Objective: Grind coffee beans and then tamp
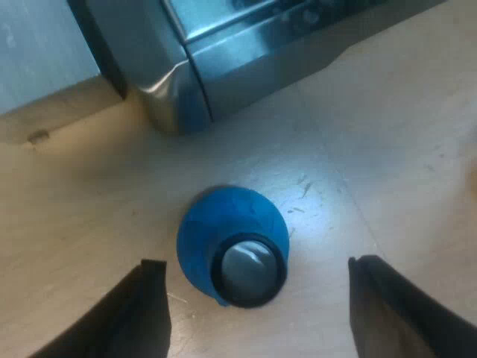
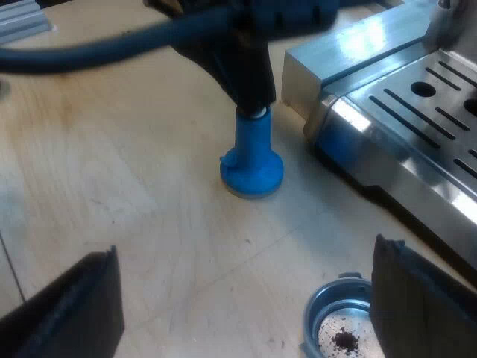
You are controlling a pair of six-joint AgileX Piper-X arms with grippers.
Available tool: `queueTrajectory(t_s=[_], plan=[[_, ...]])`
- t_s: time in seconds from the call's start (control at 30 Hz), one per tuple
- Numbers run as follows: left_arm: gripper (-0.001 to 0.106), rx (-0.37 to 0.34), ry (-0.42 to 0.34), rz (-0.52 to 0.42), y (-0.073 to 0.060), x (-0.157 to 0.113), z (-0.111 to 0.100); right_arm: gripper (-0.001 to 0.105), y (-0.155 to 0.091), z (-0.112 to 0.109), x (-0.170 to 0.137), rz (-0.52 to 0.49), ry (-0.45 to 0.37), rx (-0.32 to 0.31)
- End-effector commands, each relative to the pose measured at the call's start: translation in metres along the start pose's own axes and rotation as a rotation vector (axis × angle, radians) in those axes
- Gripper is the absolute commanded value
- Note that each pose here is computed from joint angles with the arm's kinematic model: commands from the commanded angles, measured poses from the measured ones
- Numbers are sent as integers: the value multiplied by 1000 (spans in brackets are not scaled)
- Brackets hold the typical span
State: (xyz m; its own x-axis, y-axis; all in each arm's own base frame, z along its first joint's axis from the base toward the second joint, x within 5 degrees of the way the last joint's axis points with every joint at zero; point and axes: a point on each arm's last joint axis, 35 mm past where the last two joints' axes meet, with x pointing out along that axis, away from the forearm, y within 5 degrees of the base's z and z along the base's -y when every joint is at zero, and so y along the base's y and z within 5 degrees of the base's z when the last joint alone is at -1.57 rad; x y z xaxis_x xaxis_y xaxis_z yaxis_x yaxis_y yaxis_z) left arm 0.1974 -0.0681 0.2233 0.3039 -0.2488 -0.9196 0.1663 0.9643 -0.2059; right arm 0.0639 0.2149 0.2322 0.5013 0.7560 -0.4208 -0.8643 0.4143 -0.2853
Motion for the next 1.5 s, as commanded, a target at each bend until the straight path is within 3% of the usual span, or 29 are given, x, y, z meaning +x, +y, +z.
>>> queueTrajectory(t_s=[0.03,0.2,0.57,0.63,0.73,0.8,0.83,0.97,1.33,1.5], plan=[[56,7,15,-6,0,7,4,71,0,3,0,0,-17,-4],[56,3,107,5,3,29,5,71,0,3,0,0,-17,-4],[54,2,159,15,6,57,9,71,0,3,0,0,-17,-4],[48,3,157,14,6,57,9,71,0,3,0,0,-17,-4],[26,1,166,16,6,57,8,71,0,3,0,0,-17,-4],[0,19,182,17,7,56,6,71,0,3,0,0,-17,-4],[1,24,186,17,7,55,6,71,0,3,0,0,-17,-4],[0,52,185,24,6,43,2,71,-1,5,-1,-15,-36,31],[0,76,72,-18,-2,-21,-19,71,-8,0,-18,-48,31,10],[0,169,81,-54,-19,-33,-30,71,-9,-20,-31,-71,69,21]])
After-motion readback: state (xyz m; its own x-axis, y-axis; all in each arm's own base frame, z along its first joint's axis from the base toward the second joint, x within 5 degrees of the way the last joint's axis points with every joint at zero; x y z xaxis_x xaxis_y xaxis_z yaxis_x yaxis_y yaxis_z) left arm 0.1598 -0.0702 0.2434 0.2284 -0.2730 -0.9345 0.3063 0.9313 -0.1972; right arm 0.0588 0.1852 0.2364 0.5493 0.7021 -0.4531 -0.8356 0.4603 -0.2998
